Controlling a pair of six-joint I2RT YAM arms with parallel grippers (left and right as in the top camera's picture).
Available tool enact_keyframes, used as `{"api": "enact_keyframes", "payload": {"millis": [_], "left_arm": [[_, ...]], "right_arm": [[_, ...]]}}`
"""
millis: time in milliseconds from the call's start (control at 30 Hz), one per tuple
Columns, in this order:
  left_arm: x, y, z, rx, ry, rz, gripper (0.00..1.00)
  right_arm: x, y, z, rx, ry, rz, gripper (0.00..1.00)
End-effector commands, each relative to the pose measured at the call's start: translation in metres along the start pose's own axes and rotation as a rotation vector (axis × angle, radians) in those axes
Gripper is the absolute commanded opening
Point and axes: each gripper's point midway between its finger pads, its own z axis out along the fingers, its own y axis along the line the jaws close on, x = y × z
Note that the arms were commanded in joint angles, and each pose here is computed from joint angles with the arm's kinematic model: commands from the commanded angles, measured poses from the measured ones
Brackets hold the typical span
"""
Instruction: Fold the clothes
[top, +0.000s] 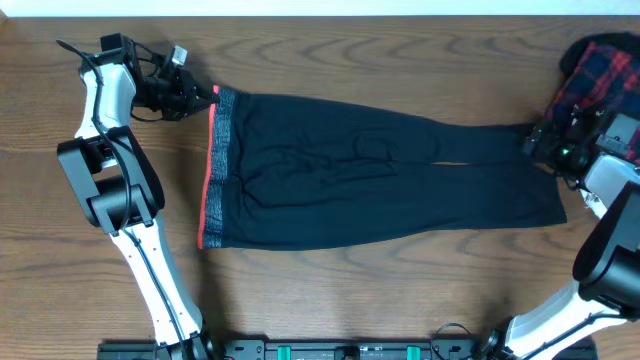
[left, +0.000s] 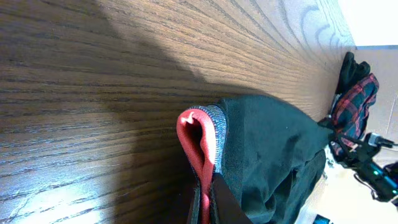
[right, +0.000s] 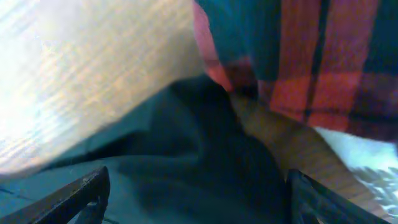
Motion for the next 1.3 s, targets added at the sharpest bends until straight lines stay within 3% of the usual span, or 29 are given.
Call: {"api": "enact_keyframes", "payload": {"millis": [0,167,267,400,733,1267], "left_arm": [[-0.003,-0.006,-0.006,-0.009,-0.011,0.005,0.06],[-0.003,-0.006,-0.006,-0.009,-0.011,0.006,0.06],[-0.003,-0.006,-0.006,-0.009,-0.011,0.005,0.06],[-0.003,-0.006,-0.006,-0.009,-0.011,0.002,0.06],[-0.007,-0.011,-0.011,-0.01,-0.031,0.02,0.06],[-0.06,-0.047,-0.028,-0.089,-0.237,0.171,0.06]], "right_arm": [[-0.004,-0.003,0.001,-0.01,-0.009,0.021,0.87],[-0.006,-0.002,0.001,-0.011,-0.016,0.019,0.7],[-0.006,-0.002,0.001,-0.011,-0.017,0.019,0.47],[-0.006,-0.002,0.001,-0.012,-0.018,0.018,0.01],[-0.015,0.013,-0.003,-0.081,-0.03,0.006,0.01],[-0.121,0.101,-0.059,-0.21,-0.229,-0.148,0.01]]}}
